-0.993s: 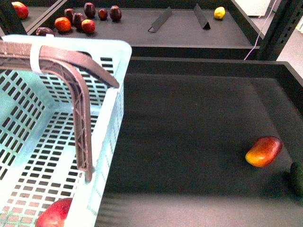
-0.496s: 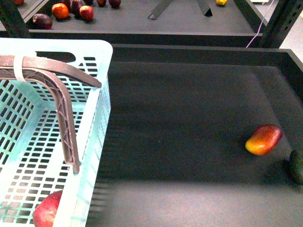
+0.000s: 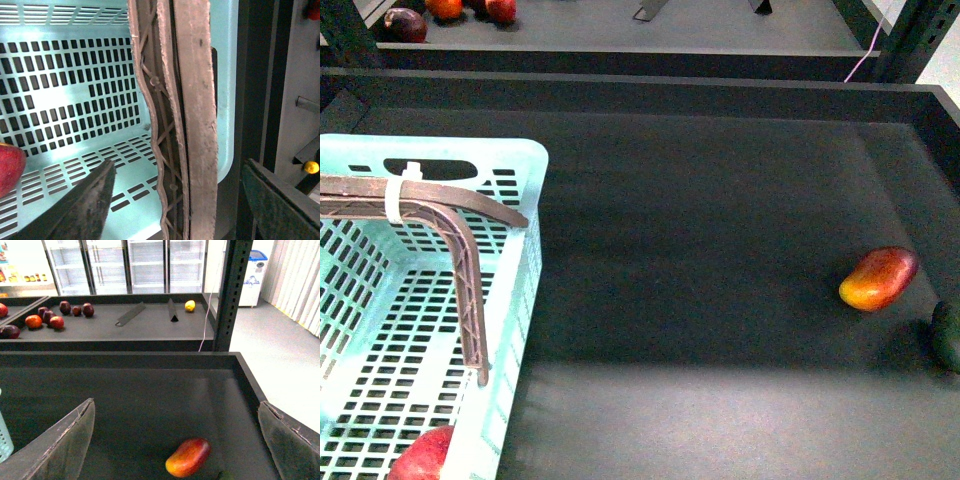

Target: Pick apple with right arm and hold basket with left

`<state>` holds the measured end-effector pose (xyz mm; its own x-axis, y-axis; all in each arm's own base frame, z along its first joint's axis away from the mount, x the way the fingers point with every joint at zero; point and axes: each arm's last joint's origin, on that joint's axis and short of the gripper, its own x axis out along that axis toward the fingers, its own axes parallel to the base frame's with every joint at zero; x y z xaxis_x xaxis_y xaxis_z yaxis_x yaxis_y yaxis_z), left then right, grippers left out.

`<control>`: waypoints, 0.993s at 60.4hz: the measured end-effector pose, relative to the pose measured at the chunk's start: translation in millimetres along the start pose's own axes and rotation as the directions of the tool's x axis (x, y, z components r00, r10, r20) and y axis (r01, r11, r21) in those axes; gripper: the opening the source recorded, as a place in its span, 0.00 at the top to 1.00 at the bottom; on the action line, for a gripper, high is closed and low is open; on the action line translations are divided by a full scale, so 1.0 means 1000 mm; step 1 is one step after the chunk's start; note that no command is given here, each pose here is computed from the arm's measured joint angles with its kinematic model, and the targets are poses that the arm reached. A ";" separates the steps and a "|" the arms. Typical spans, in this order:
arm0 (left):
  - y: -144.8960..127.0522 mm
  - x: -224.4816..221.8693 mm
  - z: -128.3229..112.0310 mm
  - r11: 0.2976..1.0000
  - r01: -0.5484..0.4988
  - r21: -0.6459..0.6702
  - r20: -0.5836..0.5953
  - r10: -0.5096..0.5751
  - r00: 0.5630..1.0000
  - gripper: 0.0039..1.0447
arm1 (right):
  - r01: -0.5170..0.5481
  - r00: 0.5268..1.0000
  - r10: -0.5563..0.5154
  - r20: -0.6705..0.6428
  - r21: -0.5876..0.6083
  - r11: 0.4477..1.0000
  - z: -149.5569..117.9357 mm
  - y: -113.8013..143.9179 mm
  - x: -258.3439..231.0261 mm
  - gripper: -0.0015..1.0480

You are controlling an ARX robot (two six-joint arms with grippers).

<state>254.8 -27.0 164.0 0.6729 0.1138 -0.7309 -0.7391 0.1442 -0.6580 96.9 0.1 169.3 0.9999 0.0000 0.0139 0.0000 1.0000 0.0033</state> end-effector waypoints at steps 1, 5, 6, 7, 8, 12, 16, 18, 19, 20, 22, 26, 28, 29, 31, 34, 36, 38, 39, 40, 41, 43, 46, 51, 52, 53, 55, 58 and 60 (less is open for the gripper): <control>0.000 -0.003 0.001 1.000 -0.005 0.001 0.002 0.005 1.000 0.18 | 0.000 1.000 0.000 0.000 0.000 1.000 0.000 0.000 0.000 0.08; 0.000 -0.020 0.004 1.000 -0.014 0.007 0.006 0.014 1.000 0.05 | 0.000 1.000 0.000 0.000 0.000 1.000 0.000 0.000 0.000 0.08; 0.000 -0.024 0.004 1.000 -0.014 0.007 0.007 0.014 1.000 0.06 | 0.000 1.000 0.000 0.000 0.000 1.000 0.000 0.000 0.000 0.08; 0.000 -0.028 0.005 1.000 -0.010 0.011 0.008 0.010 1.000 0.07 | 0.000 1.000 0.000 0.000 0.000 1.000 0.000 0.000 0.000 0.08; -0.001 -0.032 0.005 1.000 -0.007 0.015 0.012 0.007 1.000 0.07 | 0.000 1.000 0.000 0.000 0.000 1.000 0.000 0.000 0.000 0.08; -0.003 -0.046 0.007 0.999 0.028 0.023 0.020 -0.028 0.999 0.07 | 0.000 1.000 0.000 0.000 0.000 1.000 0.000 0.000 0.000 0.08; -0.006 -0.050 0.008 0.999 0.047 0.024 0.023 -0.047 0.999 0.07 | 0.000 1.000 0.000 0.000 0.000 1.000 0.000 0.000 0.000 0.08; -0.006 -0.050 0.008 0.999 0.046 0.026 0.023 -0.047 0.999 0.07 | 0.000 1.000 0.000 0.000 0.000 1.000 0.000 0.000 0.000 0.08; -0.006 -0.050 0.008 0.999 0.044 0.027 0.023 -0.045 0.999 0.07 | 0.000 1.000 0.000 0.000 0.000 1.000 0.000 0.000 0.000 0.08; -0.006 -0.050 0.008 0.999 0.044 0.027 0.023 -0.045 0.999 0.07 | 0.000 1.000 0.000 0.000 0.000 1.000 0.000 0.000 0.000 0.08; -0.006 -0.049 0.007 0.999 0.043 0.028 0.022 -0.044 0.999 0.07 | 0.000 1.000 0.000 0.000 0.000 1.000 0.000 0.000 0.000 0.08; -0.003 -0.042 0.006 0.961 0.221 0.165 -0.028 -0.219 0.975 0.15 | 0.000 1.000 0.000 0.000 0.000 1.000 0.000 0.000 0.000 0.08; 0.005 -0.038 0.006 0.880 0.354 0.316 -0.041 -0.360 0.932 0.22 | 0.001 1.000 -0.001 0.000 0.000 1.000 0.000 0.000 0.000 0.08; 0.007 -0.038 0.006 0.854 0.380 0.356 -0.037 -0.393 0.919 0.24 | 0.001 1.000 -0.001 0.001 0.000 1.000 0.000 0.000 0.000 0.08; 0.016 -0.039 0.006 0.727 0.449 0.519 -0.030 -0.510 0.860 0.30 | 0.001 1.000 -0.001 0.000 0.000 1.000 0.000 0.000 0.000 0.08; 0.023 -0.045 0.008 0.547 0.443 0.710 -0.010 -0.621 0.784 0.39 | 0.001 1.000 -0.001 0.000 0.000 1.000 0.000 0.000 0.000 0.08; 0.024 -0.052 0.011 0.431 0.398 0.810 0.009 -0.688 0.726 0.46 | 0.001 1.000 -0.001 0.000 0.000 1.000 0.000 0.000 0.000 0.08; 0.025 -0.060 0.015 0.317 0.308 0.897 0.028 -0.735 0.677 0.55 | 0.000 1.000 0.000 0.000 0.000 1.000 0.000 0.000 0.000 0.08; 0.027 -0.063 0.016 0.281 0.272 0.920 0.030 -0.744 0.667 0.60 | 0.001 1.000 -0.001 0.000 0.000 1.000 0.000 0.000 0.000 0.08; 0.029 -0.064 0.016 0.259 0.248 0.934 0.030 -0.747 0.664 0.63 | 0.001 1.000 -0.001 0.000 0.000 1.000 0.000 0.000 0.000 0.08; 0.033 -0.065 0.017 0.232 0.219 0.948 0.029 -0.746 0.665 0.69 | 0.000 1.000 0.000 0.000 0.000 1.000 0.000 0.000 0.000 0.08; 0.037 -0.064 0.017 0.213 0.195 0.957 0.029 -0.742 0.669 0.74 | 0.000 1.000 0.000 0.000 0.000 1.000 0.000 0.000 0.000 0.08; 0.045 -0.064 0.020 0.167 0.181 0.969 0.001 -0.737 0.676 0.84 | 0.000 1.000 0.000 0.000 0.000 1.000 0.000 0.000 0.000 0.08; 0.054 -0.066 0.025 0.167 0.146 0.975 0.023 -0.730 0.683 0.98 | 0.001 1.000 -0.001 0.000 0.000 1.000 0.000 0.000 0.000 0.08; 0.056 -0.066 0.026 0.167 0.139 0.976 0.028 -0.731 0.682 0.97 | 0.001 1.000 -0.001 0.000 0.000 1.000 0.000 0.000 0.000 0.08; 0.057 -0.068 0.026 0.166 0.135 0.977 0.030 -0.732 0.681 0.97 | 0.001 1.000 -0.001 0.000 0.000 1.000 0.000 0.000 0.000 0.08; 0.059 -0.069 0.026 0.161 0.134 0.978 0.028 -0.734 0.678 0.98 | 0.001 1.000 -0.001 0.000 0.000 1.000 0.000 0.000 0.000 0.08; 0.063 -0.071 0.026 0.156 0.132 0.979 0.026 -0.736 0.677 0.98 | 0.000 1.000 0.000 0.000 0.000 1.000 0.000 0.000 0.000 0.08; 0.066 -0.072 0.025 0.154 0.131 0.979 0.026 -0.735 0.677 0.98 | 0.000 1.000 0.000 0.000 0.000 1.000 0.000 0.000 0.000 0.08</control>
<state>158.8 -0.7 178.1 1.0000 -0.0038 -0.0063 0.0037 0.9998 -0.0196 96.9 0.1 169.3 0.9999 0.0000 0.0143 0.0000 1.0000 0.0033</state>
